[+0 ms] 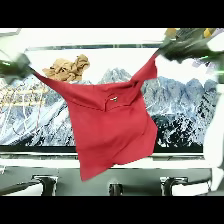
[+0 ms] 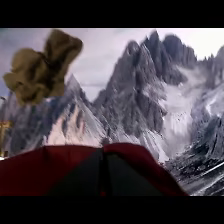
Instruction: Fold the clothes and pants, and hang the long-sleeved shirts on hangers.
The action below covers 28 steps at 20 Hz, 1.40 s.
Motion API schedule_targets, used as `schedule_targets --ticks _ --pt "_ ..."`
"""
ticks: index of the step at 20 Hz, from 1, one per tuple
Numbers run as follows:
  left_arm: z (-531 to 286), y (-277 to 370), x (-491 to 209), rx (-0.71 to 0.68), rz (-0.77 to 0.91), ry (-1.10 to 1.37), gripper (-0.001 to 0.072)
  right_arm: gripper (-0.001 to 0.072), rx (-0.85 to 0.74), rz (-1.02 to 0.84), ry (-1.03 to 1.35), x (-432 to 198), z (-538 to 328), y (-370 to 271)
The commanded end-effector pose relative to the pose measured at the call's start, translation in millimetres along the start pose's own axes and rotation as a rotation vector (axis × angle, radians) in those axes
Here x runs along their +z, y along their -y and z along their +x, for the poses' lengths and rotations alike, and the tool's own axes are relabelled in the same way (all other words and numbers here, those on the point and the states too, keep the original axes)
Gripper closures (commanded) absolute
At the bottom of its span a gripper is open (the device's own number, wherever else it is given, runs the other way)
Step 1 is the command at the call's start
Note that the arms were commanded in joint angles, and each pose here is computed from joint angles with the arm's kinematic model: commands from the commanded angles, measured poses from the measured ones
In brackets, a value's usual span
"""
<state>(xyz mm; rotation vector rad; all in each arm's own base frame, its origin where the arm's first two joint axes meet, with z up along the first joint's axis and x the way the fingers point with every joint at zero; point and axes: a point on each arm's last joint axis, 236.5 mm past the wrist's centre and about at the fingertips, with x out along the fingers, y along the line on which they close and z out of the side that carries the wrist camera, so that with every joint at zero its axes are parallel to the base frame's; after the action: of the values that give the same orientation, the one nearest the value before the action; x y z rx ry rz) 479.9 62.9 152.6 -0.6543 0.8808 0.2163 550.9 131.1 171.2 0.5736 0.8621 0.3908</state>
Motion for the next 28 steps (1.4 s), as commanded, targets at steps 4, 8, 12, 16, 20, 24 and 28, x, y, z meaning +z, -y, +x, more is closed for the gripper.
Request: schedule_targets --ticks 4,8,12,16,20,24,28 --pt "142.7 -41.4 -38.3 0.081 -0.038 -0.167 0.0692 0.0683 -0.087 0.243 -0.164 -70.3 155.6 83.5" --pt "155.7 -45.4 -46.4 0.090 -0.019 -0.192 0.0691 0.0463 -0.085 0.229 -0.195 -76.5 154.6 84.5" --pt "148.6 -42.7 -46.1 0.086 0.006 -0.196 0.0692 0.0293 -0.041 0.140 -0.295 -70.8 89.6 91.9" --pt "141.1 -44.4 -56.2 0.099 0.008 -0.242 0.0691 0.0291 -0.100 0.145 -0.453 -85.5 -8.9 146.3" --pt "137.9 -47.9 -66.8 0.114 0.007 -0.288 0.0691 0.0291 -0.110 0.254 -0.639 -156.7 -42.7 175.7" --pt "136.0 -49.5 -72.4 0.122 0.007 -0.313 0.0692 0.0259 -0.192 0.357 -0.740 -242.6 -41.9 200.3" --pt "135.2 -49.6 -75.2 0.125 0.008 -0.324 0.0691 0.0254 -0.133 0.458 -0.728 -289.8 -28.8 193.6"
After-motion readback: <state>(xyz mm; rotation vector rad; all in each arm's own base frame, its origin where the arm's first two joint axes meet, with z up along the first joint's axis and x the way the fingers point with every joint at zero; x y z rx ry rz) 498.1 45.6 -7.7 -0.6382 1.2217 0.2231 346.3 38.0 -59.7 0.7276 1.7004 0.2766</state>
